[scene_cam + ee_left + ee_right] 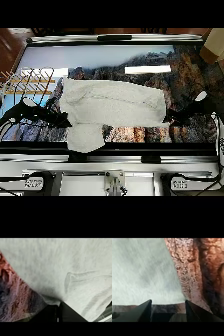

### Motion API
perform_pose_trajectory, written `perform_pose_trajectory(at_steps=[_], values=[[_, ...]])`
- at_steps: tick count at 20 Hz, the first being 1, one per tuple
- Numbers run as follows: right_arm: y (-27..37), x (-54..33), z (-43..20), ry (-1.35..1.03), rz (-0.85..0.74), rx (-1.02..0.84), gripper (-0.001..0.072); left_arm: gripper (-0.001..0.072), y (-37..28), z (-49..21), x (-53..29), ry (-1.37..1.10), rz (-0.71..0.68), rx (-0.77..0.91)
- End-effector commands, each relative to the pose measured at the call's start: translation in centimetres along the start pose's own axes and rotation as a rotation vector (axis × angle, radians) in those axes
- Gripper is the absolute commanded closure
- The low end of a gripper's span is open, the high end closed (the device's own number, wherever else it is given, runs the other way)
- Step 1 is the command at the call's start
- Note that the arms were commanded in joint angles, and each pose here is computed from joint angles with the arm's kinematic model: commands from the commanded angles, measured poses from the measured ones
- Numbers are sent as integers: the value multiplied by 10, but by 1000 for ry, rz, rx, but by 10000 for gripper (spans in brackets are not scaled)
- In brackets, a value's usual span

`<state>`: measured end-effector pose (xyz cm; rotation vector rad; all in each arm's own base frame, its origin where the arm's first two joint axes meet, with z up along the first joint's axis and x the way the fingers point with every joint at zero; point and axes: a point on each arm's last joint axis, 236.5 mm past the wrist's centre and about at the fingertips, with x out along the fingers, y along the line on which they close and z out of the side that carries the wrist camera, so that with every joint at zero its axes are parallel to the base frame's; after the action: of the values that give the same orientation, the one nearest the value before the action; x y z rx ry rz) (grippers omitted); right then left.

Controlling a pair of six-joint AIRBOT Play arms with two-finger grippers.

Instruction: Fold the shirts.

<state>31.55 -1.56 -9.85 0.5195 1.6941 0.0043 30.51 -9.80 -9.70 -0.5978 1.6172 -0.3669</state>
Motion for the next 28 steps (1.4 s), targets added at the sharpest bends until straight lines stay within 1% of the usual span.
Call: perform_pose_trajectory(at_steps=[1, 5, 8, 9, 10, 11, 14, 16, 18, 20, 22, 24, 26, 28], values=[[4, 12, 6, 6, 35, 50, 156, 674, -7, 3, -4, -20, -17, 30], [15, 13, 8, 0, 71, 95, 159, 673, -9, 5, -6, -29, -22, 40], [32, 27, 0, 38, 46, 39, 159, 673, -10, 5, -6, -28, -23, 41], [34, 34, -4, 57, 20, 5, 218, 673, -10, 4, -6, -23, -24, 41], [31, 36, -6, 62, -25, -24, 537, 673, -11, 3, -7, -19, -27, 51], [28, 35, -7, 61, -63, -33, 637, 674, -15, 3, -11, -18, -30, 94], [38, 12, -5, 6, -90, -115, 640, 676, -38, 27, -52, -137, -4, 221], [58, -33, 9, -126, -72, -197, 640, 676, -70, 51, -111, -300, 42, 341], [86, -108, 23, -344, -56, -303, 641, 676, -123, 64, -193, -527, 70, 455], [120, -207, 24, -629, -38, -407, 641, 676, -194, 51, -301, -829, 72, 587], [154, -321, -1, -973, -3, -476, 642, 676, -266, -2, -410, -1154, 60, 730], [176, -423, -56, -1287, 41, -527, 642, 676, -320, -81, -500, -1461, 15, 824], [185, -490, -125, -1514, 83, -561, 641, 676, -344, -157, -554, -1669, -65, 820], [185, -526, -187, -1655, 121, -580, 641, 676, -347, -208, -570, -1756, -60, 834]])
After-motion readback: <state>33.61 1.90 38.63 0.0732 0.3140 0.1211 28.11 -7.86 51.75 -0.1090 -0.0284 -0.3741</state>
